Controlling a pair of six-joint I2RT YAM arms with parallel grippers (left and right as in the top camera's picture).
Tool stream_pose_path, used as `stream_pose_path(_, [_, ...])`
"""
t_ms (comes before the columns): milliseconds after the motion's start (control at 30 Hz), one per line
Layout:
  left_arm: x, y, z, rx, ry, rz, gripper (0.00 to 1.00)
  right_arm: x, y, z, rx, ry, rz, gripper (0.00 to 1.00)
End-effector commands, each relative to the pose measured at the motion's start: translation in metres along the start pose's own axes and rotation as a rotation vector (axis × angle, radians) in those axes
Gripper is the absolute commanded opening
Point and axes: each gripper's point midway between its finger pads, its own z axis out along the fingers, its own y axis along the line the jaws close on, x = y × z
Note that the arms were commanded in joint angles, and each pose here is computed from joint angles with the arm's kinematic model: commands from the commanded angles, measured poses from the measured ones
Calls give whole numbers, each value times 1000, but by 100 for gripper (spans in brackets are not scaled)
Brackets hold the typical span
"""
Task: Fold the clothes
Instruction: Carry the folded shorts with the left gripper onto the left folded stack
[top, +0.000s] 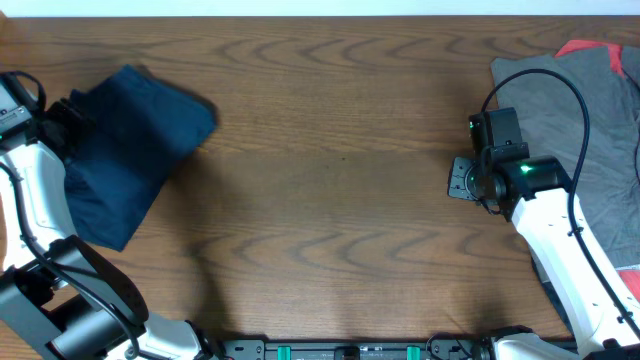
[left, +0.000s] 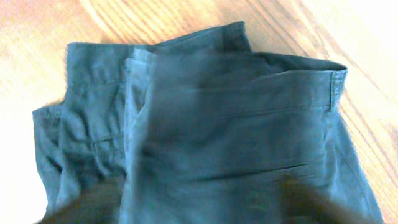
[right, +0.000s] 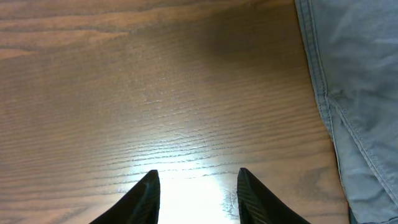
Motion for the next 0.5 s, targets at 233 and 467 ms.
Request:
stream_pose_path(233, [24,-31,0,105,97,-52,98,-4,-2,-4,-4,-9,7,52])
stream_pose_path(467, [97,-124,-13,246,220,271,98,-4,26,4,-152,30,17,68])
